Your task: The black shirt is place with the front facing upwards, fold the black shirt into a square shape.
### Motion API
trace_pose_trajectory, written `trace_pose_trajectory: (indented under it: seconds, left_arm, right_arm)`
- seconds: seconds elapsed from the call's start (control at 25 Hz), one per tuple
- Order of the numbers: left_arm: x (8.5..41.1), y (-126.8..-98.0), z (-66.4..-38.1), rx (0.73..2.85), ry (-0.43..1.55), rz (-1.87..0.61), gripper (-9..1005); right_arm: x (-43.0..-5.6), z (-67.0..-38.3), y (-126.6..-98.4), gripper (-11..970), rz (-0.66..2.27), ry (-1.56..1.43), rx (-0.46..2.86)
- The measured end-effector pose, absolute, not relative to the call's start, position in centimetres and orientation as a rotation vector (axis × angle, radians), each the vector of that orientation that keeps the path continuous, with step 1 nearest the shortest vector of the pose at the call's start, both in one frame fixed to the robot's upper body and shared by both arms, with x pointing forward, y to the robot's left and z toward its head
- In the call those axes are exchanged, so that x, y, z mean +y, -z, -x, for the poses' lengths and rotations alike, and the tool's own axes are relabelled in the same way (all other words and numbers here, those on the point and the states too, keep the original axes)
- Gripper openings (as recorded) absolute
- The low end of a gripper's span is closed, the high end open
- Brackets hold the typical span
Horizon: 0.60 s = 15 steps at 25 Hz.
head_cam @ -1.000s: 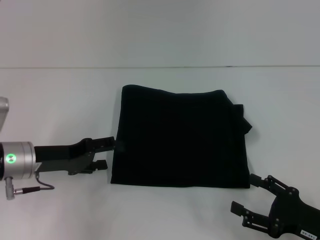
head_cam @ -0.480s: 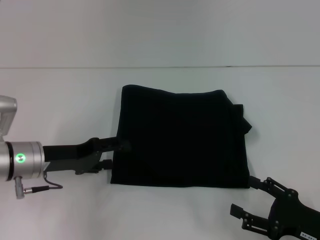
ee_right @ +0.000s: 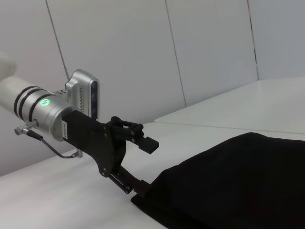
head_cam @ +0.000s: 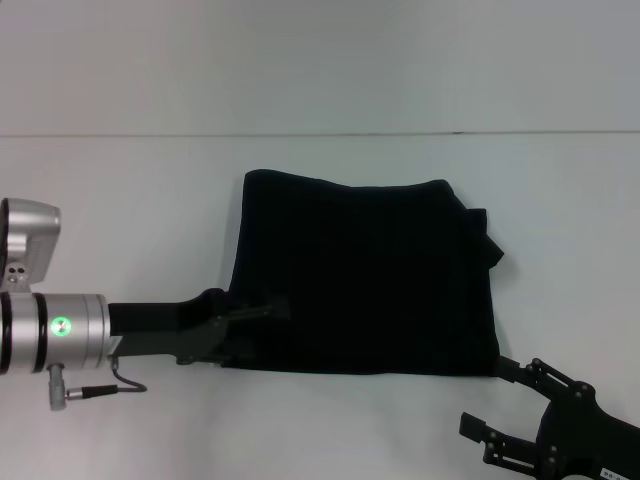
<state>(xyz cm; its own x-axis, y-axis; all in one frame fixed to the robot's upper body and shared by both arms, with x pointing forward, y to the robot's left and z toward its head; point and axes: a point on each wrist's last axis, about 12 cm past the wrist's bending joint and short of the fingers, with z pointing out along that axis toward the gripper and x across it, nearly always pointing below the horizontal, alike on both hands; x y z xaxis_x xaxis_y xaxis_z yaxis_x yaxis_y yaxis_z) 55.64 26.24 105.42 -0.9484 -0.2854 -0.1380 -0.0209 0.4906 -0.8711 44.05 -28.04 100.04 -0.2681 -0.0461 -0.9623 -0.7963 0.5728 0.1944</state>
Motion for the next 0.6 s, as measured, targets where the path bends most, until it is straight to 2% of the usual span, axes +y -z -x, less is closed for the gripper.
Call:
trace_pose_trajectory:
  seconds: [0.28,0.6]
  left_arm:
    - [25.7,-105.6,-55.3,2.464,1.495,0.248,950]
    - [27.8,-105.8,-56.5,2.435,1.365,0.324,950]
  right_arm:
    - [-28.1,-44.1,-100.1,945,0.704,-0.85,1.703]
    - [-28.1,-44.1,-100.1,945,0.701,-0.848,1.702]
